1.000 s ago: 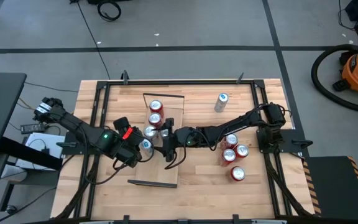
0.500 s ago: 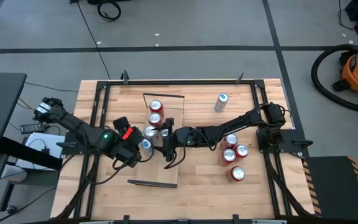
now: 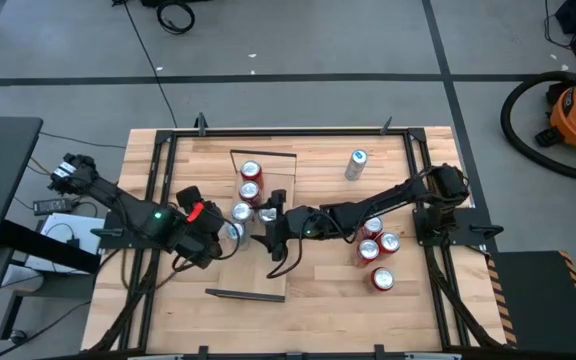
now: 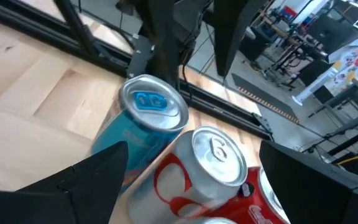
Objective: Place canned beverage on shelf
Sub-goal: Put the red white soda can on the shelf aligned with the red white soda can
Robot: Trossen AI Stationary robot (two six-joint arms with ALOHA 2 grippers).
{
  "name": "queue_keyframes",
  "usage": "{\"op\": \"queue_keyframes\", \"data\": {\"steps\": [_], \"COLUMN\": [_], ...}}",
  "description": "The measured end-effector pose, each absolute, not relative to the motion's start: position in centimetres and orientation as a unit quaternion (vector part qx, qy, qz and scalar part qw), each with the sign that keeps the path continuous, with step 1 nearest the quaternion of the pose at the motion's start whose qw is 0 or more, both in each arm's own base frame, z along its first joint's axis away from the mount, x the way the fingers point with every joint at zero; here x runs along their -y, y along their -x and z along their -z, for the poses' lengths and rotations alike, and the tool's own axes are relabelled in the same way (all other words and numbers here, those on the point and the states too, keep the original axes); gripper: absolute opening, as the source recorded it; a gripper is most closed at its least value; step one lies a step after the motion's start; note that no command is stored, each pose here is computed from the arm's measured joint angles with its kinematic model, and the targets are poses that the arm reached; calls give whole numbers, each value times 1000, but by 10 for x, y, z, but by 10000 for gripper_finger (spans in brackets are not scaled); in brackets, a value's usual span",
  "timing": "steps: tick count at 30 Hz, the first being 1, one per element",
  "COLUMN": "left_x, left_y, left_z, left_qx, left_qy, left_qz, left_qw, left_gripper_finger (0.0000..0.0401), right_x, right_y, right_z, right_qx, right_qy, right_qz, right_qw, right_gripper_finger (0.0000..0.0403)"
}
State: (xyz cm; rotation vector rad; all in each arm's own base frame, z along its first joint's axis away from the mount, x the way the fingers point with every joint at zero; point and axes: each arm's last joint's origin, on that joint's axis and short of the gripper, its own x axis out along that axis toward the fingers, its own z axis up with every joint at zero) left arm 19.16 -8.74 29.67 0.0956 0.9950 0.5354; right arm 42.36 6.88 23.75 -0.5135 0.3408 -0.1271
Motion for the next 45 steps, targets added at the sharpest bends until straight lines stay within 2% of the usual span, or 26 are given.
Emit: {"op": "queue_keyframes", "data": {"steps": [8, 15, 20, 26, 32, 36, 40, 45], "left_x": [98, 111, 106, 91, 78, 73, 70, 70], "left_y": [-184, -201, -215, -217, -209, -204, -205, -204], "left_z": [-324, -348, -338, -315, -328, -342, -344, -344], "left_qx": [-348, -223, -193, -147, -34, 20, 30, 30], "left_qy": [-34, -105, -145, -159, -168, -143, -121, -118], "left_qz": [-205, -168, -126, -99, -93, -109, -116, -114], "left_qw": [914, 954, 962, 971, 981, 984, 985, 986], "left_gripper_finger": [249, 249, 249, 249, 249, 249, 249, 249], "right_x": [-71, -36, -9, -4, -27, -33, -33, -32], "right_y": [-389, -341, -302, -278, -276, -266, -258, -249], "right_z": [-281, -314, -331, -330, -312, -303, -291, -281], "right_qx": [-209, -251, -254, -304, -377, -446, -520, -578], "right_qy": [293, 223, 153, 82, 37, -16, -74, -119], "right_qz": [139, 162, 187, 166, 104, 101, 110, 162], "right_qw": [923, 928, 937, 935, 919, 889, 844, 791], "right_gripper_finger": [375, 374, 374, 373, 373, 373, 376, 384]}}
